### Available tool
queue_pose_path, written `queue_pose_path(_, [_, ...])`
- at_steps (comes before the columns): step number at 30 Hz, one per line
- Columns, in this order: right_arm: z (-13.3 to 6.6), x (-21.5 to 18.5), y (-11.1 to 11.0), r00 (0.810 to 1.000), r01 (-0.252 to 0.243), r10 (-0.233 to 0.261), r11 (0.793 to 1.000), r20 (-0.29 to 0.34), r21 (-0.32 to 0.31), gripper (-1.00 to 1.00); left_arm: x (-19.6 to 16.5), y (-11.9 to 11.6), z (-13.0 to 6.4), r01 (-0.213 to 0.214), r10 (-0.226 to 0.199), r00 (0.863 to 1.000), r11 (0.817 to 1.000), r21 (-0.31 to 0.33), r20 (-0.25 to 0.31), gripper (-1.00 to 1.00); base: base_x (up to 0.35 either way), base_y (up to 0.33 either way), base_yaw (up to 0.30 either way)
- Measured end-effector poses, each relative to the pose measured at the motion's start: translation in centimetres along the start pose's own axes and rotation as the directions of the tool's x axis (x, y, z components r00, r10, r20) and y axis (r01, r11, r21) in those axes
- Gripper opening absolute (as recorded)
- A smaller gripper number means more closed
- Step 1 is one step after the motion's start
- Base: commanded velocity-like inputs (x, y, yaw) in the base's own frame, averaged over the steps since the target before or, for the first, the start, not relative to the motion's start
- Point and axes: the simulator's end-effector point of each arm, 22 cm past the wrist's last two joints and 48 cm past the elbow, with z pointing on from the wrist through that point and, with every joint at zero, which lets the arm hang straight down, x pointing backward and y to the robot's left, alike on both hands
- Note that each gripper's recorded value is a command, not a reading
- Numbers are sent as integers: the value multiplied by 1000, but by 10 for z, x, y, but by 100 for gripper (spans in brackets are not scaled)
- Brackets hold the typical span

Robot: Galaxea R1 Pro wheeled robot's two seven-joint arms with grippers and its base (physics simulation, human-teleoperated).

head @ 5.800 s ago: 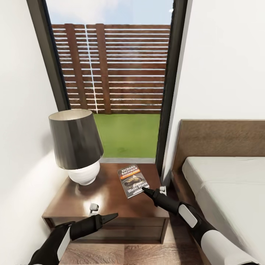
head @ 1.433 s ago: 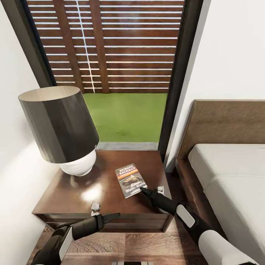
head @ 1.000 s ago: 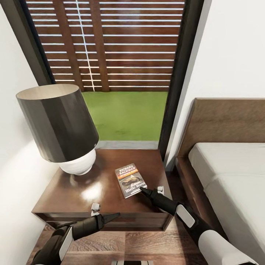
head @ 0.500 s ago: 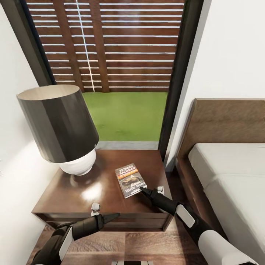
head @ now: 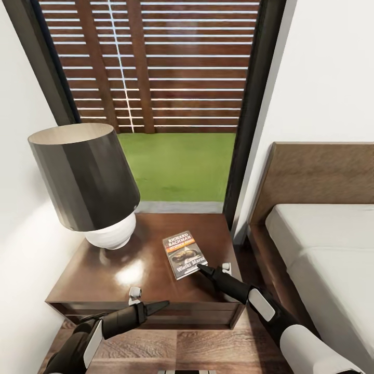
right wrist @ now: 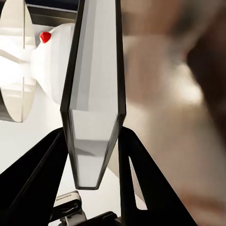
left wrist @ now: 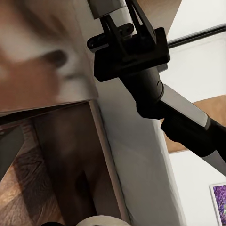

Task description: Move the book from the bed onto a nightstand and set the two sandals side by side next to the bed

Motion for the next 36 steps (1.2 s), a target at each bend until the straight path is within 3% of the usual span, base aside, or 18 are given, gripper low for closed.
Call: queue_pose_path(36, [0,1,-5,1000,-11,11,1000,-1,6,-100,1,3,0,8,-8,1000,1000,-2,0,100,0,0,0])
